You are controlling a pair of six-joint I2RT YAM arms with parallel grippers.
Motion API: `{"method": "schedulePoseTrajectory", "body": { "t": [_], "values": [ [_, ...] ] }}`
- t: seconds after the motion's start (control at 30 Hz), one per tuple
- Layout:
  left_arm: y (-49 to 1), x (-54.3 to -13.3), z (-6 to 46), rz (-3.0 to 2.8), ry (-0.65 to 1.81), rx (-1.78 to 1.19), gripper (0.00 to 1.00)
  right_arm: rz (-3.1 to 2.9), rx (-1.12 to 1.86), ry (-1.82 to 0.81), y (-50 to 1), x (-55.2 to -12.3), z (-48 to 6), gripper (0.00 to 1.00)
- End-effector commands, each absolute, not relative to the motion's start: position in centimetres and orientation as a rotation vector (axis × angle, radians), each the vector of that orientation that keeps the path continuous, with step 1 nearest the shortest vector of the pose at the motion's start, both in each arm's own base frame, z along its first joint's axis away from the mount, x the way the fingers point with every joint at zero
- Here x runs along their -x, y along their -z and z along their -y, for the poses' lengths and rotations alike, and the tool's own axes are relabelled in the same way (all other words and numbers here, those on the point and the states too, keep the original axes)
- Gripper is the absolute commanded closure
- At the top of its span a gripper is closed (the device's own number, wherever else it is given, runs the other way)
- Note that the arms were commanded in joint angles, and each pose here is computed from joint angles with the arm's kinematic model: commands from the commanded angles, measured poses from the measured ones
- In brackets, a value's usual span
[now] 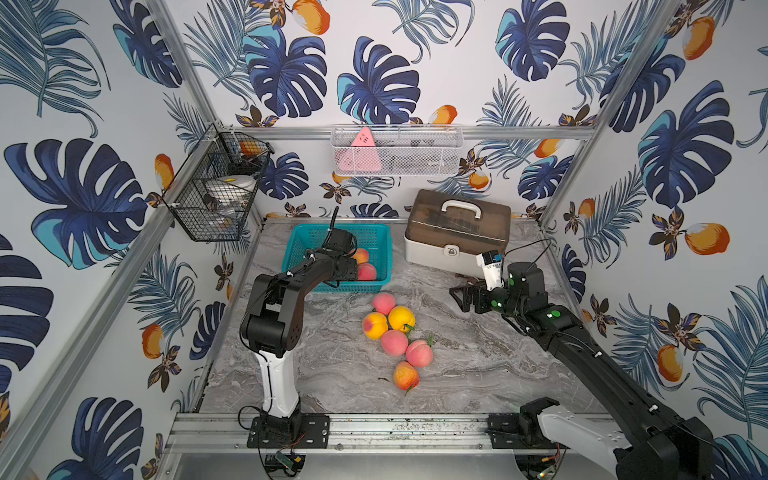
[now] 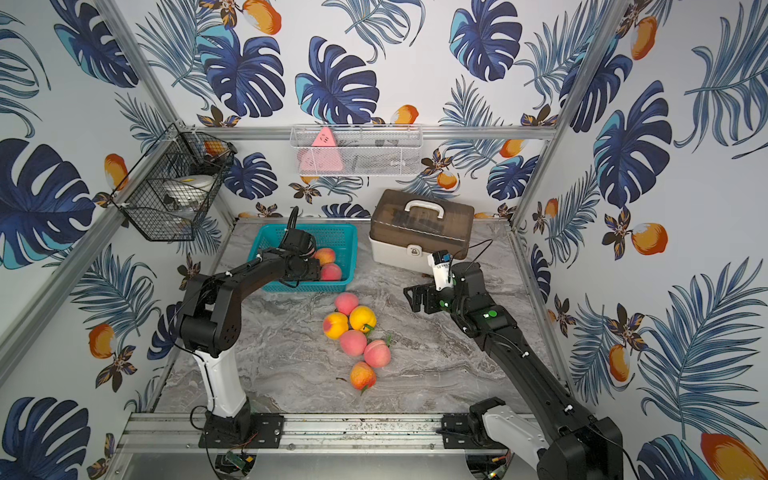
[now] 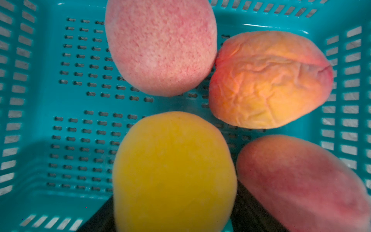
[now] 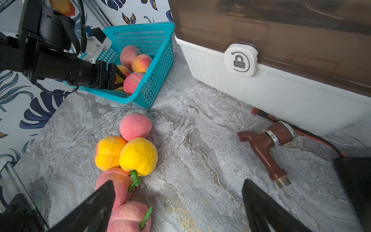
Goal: Put the peaches into the basket
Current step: Place the peach in the basket.
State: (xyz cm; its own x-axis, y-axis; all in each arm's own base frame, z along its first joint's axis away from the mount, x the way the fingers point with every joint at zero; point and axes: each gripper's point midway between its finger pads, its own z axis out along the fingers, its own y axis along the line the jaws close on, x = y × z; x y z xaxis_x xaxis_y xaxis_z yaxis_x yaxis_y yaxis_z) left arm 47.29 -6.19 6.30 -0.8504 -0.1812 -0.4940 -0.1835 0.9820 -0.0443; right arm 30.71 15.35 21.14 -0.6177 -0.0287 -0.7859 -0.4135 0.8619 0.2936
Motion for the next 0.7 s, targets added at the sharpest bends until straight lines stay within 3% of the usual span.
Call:
{"method": "schedulePoseTrajectory", "body": {
  "t": [0.0,0.33,0.57,0.67],
  "values": [
    [-6.7,-47.7,6.4,-2.593,0.018,0.263,0.25,-2.182,0.326,-0.576,-21.4,-30.6,-15.3,0.0],
    [-7.5,-47.5,6.5,-2.588,0.031,0.258,0.23,-2.197,0.334,-0.587,-21.4,-30.3,-15.4,0.0],
    [-8.7,-47.4,6.6,-2.57,0.045,0.252,0.07,-2.218,0.341,-0.582,-21.2,-29.9,-15.3,0.0],
    [-9.4,-47.2,6.9,-2.561,0.061,0.245,0.06,-2.224,0.343,-0.582,-21.1,-29.4,-15.2,0.0]
  ]
}}
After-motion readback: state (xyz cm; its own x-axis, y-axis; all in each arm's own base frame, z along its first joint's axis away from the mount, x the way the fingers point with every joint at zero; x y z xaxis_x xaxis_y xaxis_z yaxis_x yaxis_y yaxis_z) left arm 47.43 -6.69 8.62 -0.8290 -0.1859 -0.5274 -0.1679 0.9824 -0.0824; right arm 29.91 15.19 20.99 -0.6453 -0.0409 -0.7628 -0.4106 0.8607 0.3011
